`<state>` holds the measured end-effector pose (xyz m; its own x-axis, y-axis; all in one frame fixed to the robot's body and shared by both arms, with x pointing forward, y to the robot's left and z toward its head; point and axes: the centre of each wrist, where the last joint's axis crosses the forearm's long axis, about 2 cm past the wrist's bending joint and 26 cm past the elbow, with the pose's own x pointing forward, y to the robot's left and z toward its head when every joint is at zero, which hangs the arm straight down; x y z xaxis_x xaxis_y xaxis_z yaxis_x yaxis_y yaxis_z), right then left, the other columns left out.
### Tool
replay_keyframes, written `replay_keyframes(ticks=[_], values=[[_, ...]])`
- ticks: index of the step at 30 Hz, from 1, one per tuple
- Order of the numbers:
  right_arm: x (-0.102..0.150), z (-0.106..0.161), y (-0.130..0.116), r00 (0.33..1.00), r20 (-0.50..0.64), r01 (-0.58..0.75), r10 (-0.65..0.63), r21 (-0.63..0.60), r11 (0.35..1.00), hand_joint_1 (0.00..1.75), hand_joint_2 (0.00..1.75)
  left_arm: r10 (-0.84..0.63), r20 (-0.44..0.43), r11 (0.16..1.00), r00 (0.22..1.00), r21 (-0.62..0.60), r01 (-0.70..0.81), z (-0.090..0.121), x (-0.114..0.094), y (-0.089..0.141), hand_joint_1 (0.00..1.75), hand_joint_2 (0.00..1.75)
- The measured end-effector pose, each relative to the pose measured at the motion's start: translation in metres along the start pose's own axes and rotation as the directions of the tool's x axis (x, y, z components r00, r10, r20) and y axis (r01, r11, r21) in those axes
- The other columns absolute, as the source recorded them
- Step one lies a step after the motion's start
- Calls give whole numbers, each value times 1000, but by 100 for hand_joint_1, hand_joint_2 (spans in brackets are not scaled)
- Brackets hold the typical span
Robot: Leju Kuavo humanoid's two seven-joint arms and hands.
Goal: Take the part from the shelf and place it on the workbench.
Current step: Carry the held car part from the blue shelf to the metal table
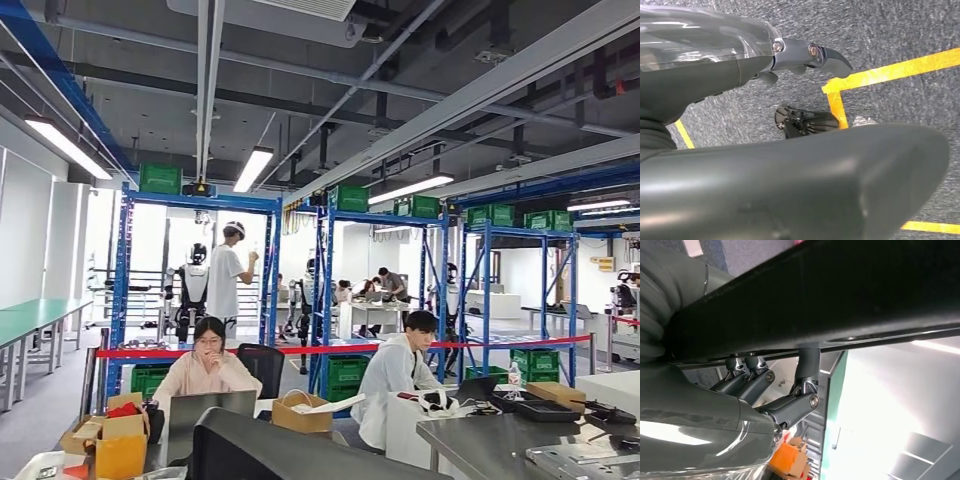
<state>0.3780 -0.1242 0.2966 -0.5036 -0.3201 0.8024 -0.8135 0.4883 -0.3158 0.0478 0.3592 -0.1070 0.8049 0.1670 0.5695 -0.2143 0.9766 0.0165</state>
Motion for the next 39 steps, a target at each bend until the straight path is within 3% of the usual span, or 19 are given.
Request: replay_keyframes(ticks=[39], values=[[1,-4,2,1000,14,7,-7,0,1000,175,175,-2,-8,1000,1000,25,3,0,2,7,0,175]])
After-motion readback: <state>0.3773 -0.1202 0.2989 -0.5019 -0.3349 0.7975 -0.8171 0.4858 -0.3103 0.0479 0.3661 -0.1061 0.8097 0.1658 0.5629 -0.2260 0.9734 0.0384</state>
